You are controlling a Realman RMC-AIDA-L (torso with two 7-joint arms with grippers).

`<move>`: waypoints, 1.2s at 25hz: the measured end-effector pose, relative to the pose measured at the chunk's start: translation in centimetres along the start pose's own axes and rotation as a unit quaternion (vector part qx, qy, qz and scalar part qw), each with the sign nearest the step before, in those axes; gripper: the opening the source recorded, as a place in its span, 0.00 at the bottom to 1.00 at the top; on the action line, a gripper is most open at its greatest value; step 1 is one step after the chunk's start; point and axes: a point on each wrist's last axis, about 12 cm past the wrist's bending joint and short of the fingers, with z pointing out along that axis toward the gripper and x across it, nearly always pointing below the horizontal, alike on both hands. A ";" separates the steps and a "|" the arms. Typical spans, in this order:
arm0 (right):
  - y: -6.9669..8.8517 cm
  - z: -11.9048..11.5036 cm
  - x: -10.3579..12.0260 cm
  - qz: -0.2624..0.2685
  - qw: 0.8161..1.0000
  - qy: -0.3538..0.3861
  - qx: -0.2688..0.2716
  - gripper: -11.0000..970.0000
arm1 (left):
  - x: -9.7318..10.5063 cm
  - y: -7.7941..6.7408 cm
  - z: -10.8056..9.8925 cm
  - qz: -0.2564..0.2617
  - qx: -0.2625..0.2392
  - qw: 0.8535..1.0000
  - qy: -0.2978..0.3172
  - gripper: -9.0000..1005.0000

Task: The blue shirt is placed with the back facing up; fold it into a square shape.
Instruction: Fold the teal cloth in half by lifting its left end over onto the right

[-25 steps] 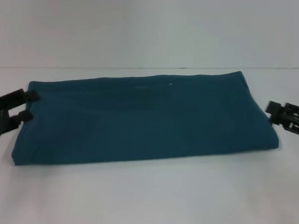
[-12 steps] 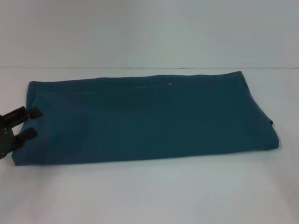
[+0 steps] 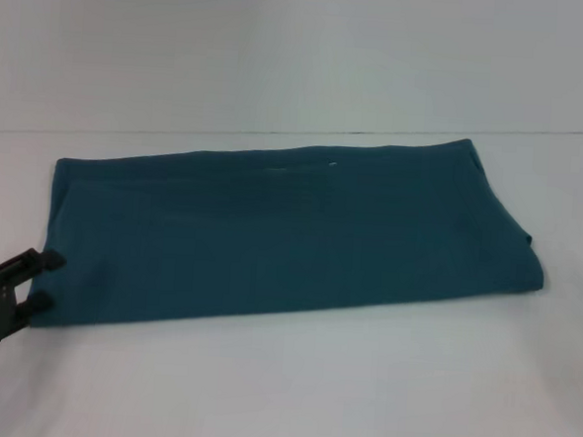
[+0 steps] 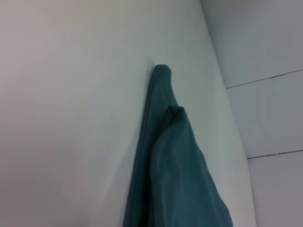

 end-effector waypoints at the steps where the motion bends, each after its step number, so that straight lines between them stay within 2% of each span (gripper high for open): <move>1: 0.1 0.1 -0.1 -0.001 1.000 0.000 0.000 0.66 | 0.0 0.1 0.0 0.001 -0.004 1.000 0.001 0.72; 11: 0.1 0.2 -0.2 -0.003 1.000 0.000 -0.001 0.66 | 0.0 0.4 -0.3 0.010 -0.015 1.000 0.007 0.72; 15: 0.3 0.3 -0.3 -0.006 1.000 0.004 -0.004 0.66 | -0.4 -0.2 -1.2 0.033 0.014 0.999 0.006 0.72; 18: 0.4 0.4 -0.4 -0.011 1.000 0.016 -0.004 0.66 | -0.7 -0.3 -2.3 0.005 0.008 1.000 0.024 0.72; 23: 0.6 0.6 -0.5 -0.019 0.999 0.032 -0.005 0.66 | -0.9 0.4 -3.7 -0.070 -0.039 0.996 0.039 0.72; 30: 0.8 0.9 -0.5 -0.024 0.999 0.032 -0.008 0.66 | -1.0 0.6 -2.5 -0.103 -0.057 0.993 0.026 0.72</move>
